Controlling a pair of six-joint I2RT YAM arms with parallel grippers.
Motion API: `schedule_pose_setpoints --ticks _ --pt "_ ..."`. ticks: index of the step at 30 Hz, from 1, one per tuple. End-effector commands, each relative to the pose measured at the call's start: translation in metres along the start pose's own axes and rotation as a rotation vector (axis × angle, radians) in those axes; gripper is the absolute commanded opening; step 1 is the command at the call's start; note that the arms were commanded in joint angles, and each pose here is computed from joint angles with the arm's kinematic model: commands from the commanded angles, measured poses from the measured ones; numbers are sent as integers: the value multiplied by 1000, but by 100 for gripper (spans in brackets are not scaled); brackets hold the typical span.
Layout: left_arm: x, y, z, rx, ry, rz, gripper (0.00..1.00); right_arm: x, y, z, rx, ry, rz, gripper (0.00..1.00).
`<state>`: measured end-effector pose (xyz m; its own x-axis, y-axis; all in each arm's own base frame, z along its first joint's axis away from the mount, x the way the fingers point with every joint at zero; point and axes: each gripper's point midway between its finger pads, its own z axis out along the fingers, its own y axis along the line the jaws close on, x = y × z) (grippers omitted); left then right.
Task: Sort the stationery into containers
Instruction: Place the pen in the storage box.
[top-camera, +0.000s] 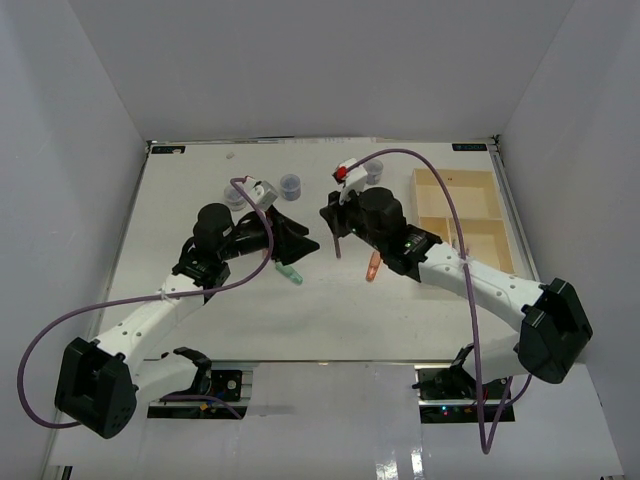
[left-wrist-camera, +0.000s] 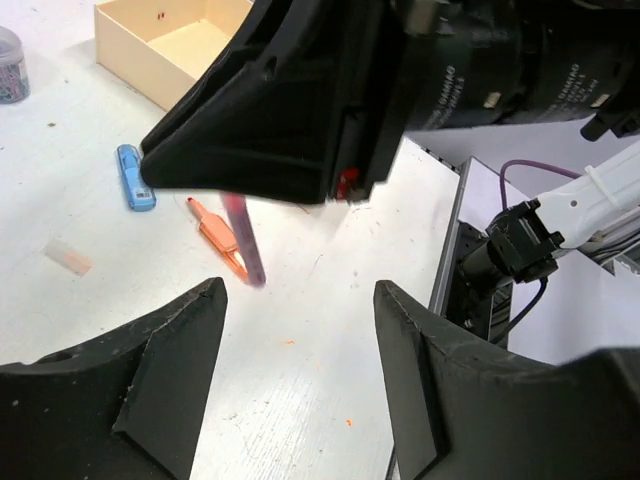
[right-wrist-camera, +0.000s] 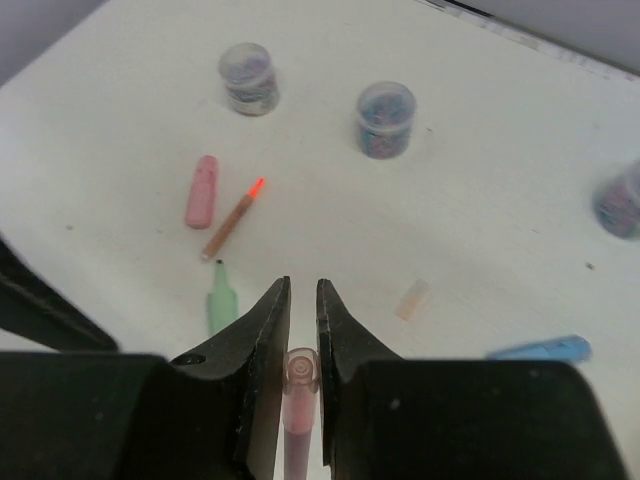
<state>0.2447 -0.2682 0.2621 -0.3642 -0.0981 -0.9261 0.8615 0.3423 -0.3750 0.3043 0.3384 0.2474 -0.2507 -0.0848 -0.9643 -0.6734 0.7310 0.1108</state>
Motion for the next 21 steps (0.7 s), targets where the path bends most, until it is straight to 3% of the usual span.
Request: schedule_pose_setpoints --ticks 1,5,6,7,14,21 --pt "-17 -3 -2 -26 -25 34 72 -14 -53 -20 187 -31 -36 8" --pt "-13 17 -3 -135 -10 5 85 5 -133 -53 421 52 -9 8" --pt "-15 21 -3 -162 -10 2 95 12 -146 -62 464 80 -13 8" --pt "-17 32 -4 -222 -15 1 98 17 -163 -76 526 90 -9 8" --pt "-1 80 -24 -517 38 -58 98 71 -263 -162 865 228 116 8" --pt "2 93 -31 -597 47 -50 98 109 -306 -186 955 329 182 8"
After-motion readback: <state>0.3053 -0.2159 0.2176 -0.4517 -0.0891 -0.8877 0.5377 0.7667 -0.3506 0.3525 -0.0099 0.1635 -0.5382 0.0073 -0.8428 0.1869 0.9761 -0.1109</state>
